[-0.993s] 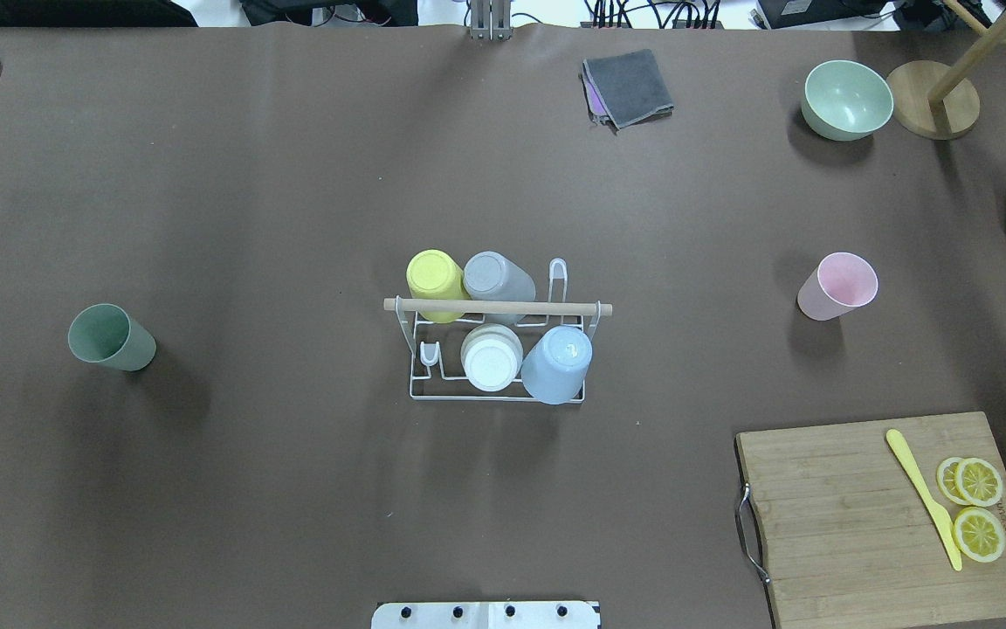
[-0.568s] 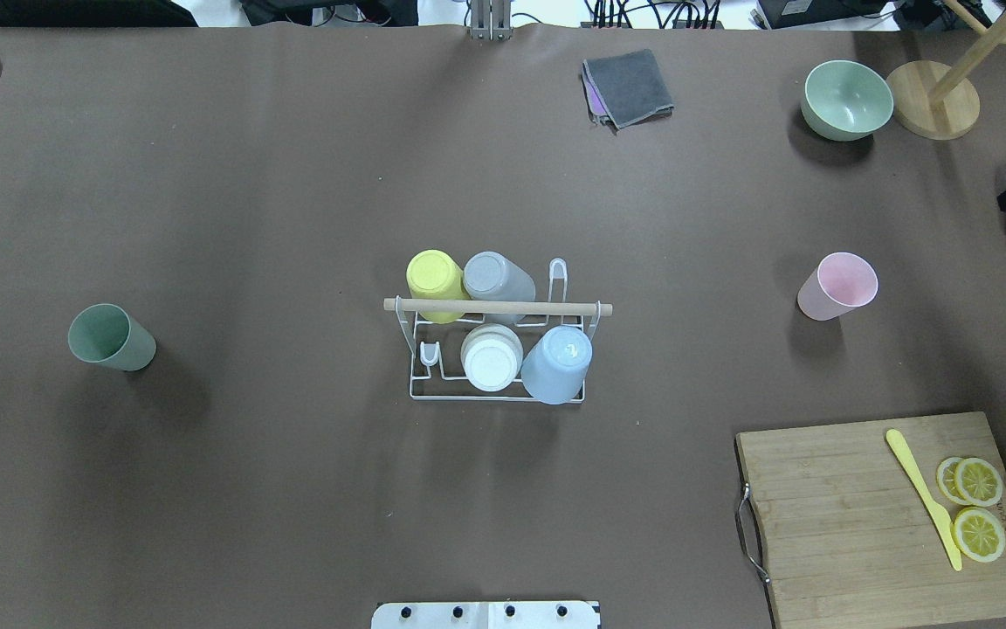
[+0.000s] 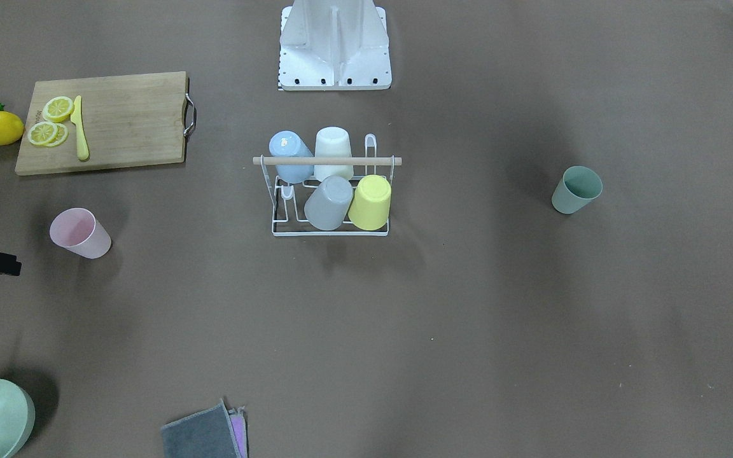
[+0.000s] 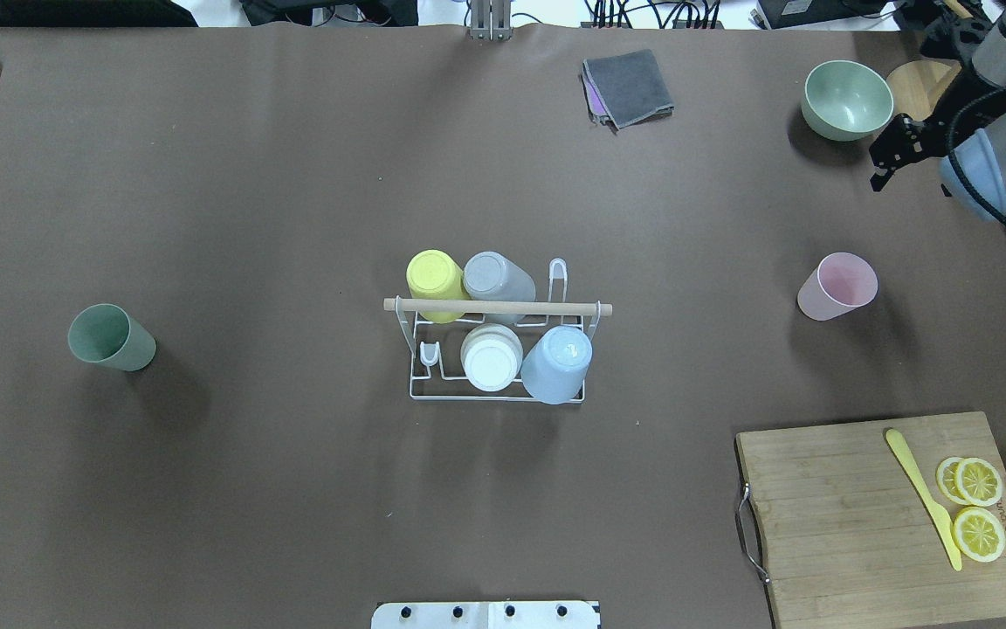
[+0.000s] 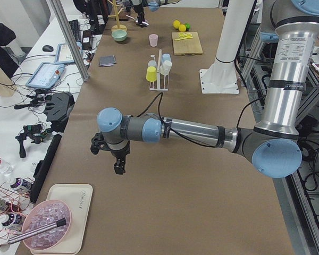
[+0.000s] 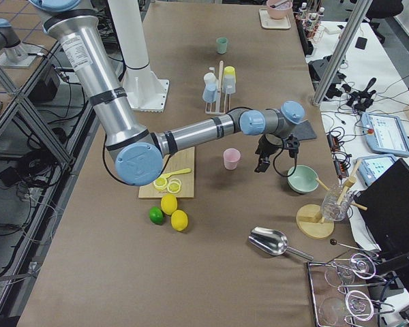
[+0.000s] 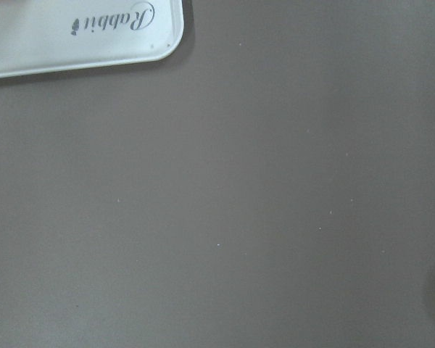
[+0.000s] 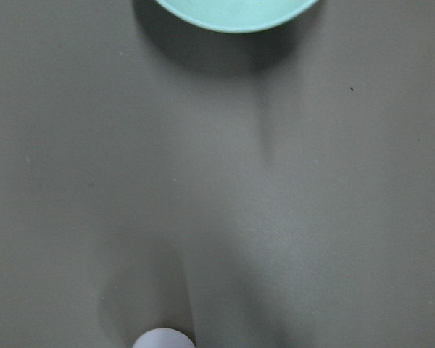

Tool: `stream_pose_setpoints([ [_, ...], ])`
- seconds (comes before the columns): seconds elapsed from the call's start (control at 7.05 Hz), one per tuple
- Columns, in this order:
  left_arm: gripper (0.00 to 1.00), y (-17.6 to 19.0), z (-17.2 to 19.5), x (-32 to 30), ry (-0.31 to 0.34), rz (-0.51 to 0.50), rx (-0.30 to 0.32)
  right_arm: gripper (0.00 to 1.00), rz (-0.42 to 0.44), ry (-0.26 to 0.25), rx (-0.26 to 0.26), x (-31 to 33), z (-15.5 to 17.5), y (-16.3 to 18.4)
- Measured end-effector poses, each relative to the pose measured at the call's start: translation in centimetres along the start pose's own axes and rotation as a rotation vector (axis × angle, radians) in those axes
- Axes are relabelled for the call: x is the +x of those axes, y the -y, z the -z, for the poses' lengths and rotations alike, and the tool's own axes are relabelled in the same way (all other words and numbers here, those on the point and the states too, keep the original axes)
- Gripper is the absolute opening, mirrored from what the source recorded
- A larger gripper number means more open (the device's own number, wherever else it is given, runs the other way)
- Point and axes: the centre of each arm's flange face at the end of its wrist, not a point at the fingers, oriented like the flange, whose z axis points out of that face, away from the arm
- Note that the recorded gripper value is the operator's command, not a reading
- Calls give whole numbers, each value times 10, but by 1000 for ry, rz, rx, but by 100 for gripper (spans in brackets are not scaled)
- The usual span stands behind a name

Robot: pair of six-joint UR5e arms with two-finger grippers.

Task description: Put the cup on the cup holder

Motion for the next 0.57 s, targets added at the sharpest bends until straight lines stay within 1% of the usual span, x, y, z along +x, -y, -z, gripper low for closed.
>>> stream_pose_setpoints([
  [0.28, 97, 0, 11, 7, -2, 24, 22, 99, 3, -18, -46, -31, -17, 23],
  [0.43, 97, 3, 11, 11, -2, 31, 24, 99, 1, -31, -76, -44, -28, 26],
  [0.57, 97, 14, 14, 21, -3, 22, 29, 99, -2, -41, -109, -51, -41, 28],
])
